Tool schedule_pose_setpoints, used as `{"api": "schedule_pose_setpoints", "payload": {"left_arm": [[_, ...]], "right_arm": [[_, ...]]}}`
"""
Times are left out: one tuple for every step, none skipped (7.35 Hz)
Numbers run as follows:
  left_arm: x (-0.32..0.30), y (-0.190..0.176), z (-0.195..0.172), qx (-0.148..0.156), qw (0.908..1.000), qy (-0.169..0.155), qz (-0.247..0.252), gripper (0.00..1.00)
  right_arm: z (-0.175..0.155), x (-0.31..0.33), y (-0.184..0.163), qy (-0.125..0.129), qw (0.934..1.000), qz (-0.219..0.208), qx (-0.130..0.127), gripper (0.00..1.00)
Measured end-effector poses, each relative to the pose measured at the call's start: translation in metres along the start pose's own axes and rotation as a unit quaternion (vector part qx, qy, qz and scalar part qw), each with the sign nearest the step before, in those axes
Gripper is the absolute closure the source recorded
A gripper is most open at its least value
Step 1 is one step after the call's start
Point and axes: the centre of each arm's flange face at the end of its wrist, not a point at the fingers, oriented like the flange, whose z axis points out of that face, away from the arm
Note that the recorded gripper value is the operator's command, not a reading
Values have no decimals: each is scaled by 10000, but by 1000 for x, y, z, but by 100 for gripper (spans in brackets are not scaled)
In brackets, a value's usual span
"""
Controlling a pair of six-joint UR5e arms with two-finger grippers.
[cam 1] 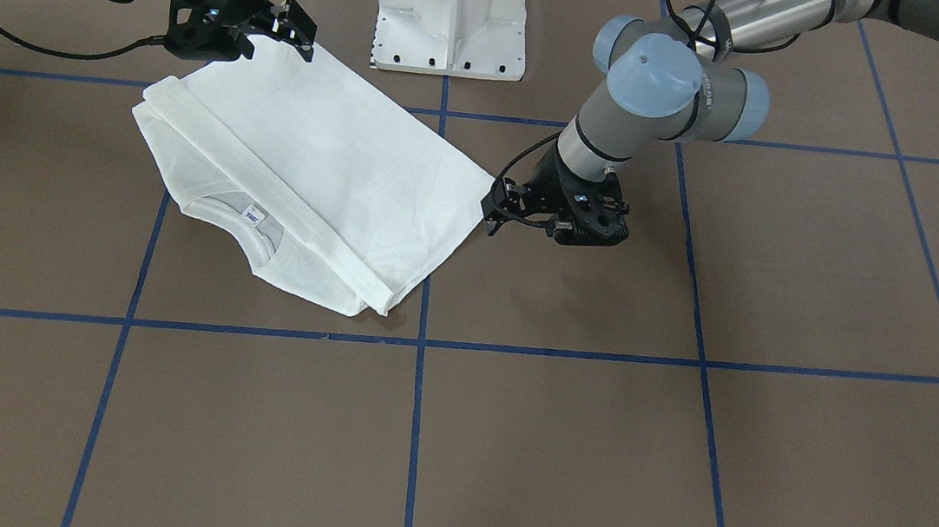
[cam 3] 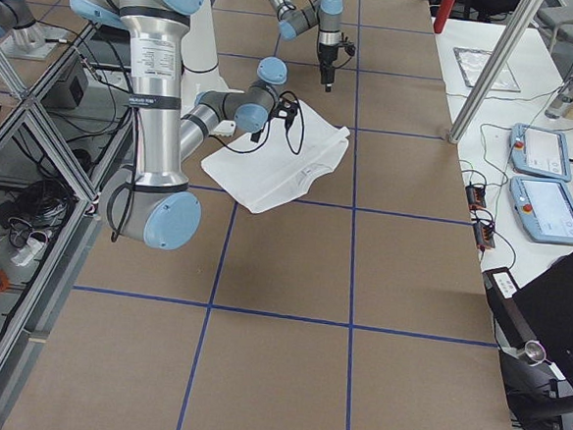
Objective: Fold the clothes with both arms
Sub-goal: 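Push the shirt's corner with the left gripper while the right gripper holds, turning it upright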
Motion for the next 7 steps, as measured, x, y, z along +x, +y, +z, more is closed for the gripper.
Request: {"api": "schedule_pose_setpoints", "payload": {"left_arm": [[2, 34, 20, -153, 9996, -64, -228, 6], [3, 59, 34, -258, 9988, -122, -404, 10], [2, 72, 42, -306, 9980, -168, -532, 17], [1, 77, 46, -328, 9973, -217, -614, 23], [0, 80, 48, -335, 9969, -266, -664, 26], [-1, 80, 49, -335, 9966, -301, -689, 32], [-2, 79, 51, -329, 9965, -326, -702, 38]], "right_arm": [[-17, -5, -16, -131, 9997, 56, 216, 0], [-27, -9, -24, -211, 9992, 77, 337, 0], [-32, -11, -28, -246, 9989, 87, 393, 0], [-34, -12, -29, -261, 9988, 90, 415, 0], [-35, -12, -30, -271, 9987, 87, 424, 0], [-36, -12, -30, -278, 9986, 89, 433, 0], [-36, -12, -30, -279, 9986, 92, 438, 0]]}}
